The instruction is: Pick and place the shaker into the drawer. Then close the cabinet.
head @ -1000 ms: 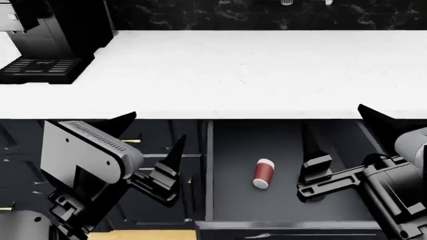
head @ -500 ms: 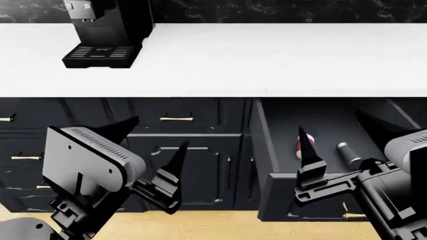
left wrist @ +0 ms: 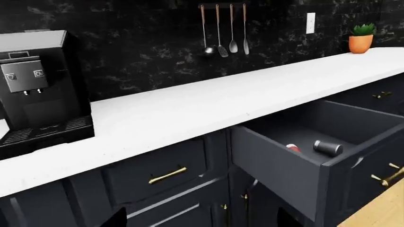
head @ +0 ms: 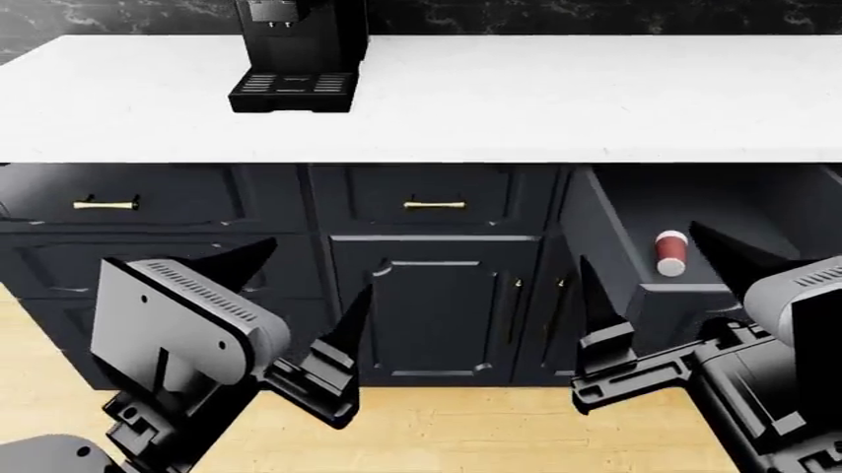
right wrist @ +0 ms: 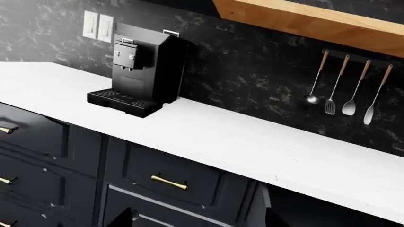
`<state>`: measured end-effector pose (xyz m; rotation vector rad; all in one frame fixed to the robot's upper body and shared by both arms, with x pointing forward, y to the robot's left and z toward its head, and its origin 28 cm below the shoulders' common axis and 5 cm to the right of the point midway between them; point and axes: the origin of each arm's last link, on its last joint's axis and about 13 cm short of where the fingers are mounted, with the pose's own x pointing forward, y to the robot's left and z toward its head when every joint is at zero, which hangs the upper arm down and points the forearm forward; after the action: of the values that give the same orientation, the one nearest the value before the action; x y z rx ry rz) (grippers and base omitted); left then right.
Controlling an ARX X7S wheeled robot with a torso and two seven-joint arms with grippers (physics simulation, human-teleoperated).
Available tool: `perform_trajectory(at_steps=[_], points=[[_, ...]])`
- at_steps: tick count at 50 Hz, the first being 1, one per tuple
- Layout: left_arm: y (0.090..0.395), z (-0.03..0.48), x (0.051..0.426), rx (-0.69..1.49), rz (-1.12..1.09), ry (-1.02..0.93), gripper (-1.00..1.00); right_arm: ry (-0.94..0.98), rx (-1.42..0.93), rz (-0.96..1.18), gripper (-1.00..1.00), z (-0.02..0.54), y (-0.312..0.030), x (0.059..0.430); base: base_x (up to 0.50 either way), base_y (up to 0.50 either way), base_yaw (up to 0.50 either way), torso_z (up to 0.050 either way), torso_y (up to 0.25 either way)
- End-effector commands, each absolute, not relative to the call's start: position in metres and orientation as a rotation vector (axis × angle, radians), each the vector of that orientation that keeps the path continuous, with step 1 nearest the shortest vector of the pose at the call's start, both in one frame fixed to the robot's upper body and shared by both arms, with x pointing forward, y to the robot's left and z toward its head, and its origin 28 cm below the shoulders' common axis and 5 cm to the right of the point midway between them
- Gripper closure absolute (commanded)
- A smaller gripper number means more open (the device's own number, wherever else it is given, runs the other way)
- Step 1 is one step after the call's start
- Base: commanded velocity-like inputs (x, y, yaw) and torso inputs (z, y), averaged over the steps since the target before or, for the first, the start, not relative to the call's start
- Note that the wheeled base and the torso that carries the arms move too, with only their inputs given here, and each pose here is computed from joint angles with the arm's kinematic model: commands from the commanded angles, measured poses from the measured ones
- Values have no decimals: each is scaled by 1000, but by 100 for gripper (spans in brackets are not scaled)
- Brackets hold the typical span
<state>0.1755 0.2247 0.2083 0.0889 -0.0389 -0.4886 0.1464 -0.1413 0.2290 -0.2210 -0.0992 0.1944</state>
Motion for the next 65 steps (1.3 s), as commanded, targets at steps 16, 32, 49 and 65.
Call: perform_trajectory(at_steps=[16,32,49,65], points=[[197,109,238,52,-155,-36,-100,-3,-285,42,-100,210,-135,218,0,0,0,0,0],[201,43,283,70,71,0,-100,47,5,266,-100,128,-107,299,0,0,0,0,0],[202,-3,299,154,155,98,-100,195,237,195,-100,5,-105,296,0,0,0,0,0],[194,-14,313,193,252,184,-100,192,323,128,-100,-25,-101,284,0,0,0,0,0]])
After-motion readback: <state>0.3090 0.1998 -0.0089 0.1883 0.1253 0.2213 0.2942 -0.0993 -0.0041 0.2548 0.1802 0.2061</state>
